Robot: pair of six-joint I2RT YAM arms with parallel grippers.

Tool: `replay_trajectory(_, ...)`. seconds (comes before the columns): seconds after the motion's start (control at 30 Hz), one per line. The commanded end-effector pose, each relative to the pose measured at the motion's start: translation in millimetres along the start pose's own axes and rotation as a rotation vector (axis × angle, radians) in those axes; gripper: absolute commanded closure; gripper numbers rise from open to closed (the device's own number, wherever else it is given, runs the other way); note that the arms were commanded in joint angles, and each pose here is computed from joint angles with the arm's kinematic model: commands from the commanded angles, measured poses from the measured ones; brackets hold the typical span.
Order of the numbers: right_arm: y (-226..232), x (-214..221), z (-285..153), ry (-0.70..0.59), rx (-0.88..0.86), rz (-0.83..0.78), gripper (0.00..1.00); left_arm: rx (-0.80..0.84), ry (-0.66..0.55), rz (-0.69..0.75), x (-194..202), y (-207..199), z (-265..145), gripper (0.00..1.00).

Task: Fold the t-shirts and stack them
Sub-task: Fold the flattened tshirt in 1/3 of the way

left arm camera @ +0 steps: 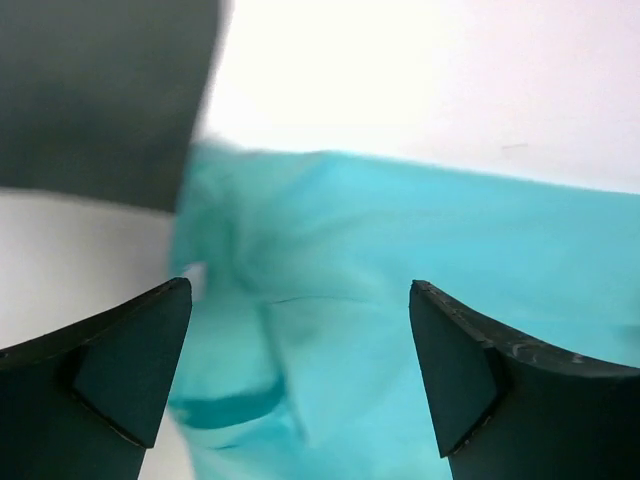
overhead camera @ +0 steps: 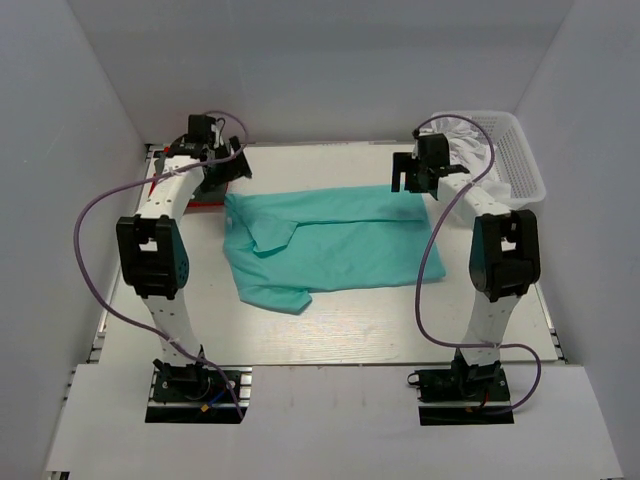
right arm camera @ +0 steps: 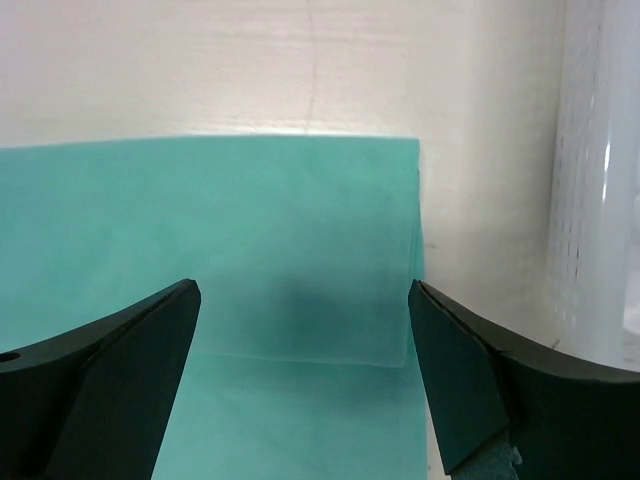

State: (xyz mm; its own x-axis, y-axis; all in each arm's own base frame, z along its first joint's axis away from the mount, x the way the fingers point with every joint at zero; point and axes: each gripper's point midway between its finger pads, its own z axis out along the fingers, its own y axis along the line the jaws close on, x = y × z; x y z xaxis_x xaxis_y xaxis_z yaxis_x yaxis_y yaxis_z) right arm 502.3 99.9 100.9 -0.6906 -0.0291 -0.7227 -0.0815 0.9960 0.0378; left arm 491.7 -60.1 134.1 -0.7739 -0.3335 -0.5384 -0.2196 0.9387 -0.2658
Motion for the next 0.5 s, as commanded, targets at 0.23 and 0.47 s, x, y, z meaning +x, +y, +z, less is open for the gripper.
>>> replay_trajectory(0.23,37.1,-28.3,-5.4,-0.037,-0.143,0.011,0.1,0.361,0.059,0.072,6.3,-84.1,26.9,0.0)
replay_trajectory(0.47,40.5,4.3,27.5,0.052,-0.183,0.072,0.1,0.331,0.159,0.053,51.0,-59.2,59.0,0.0)
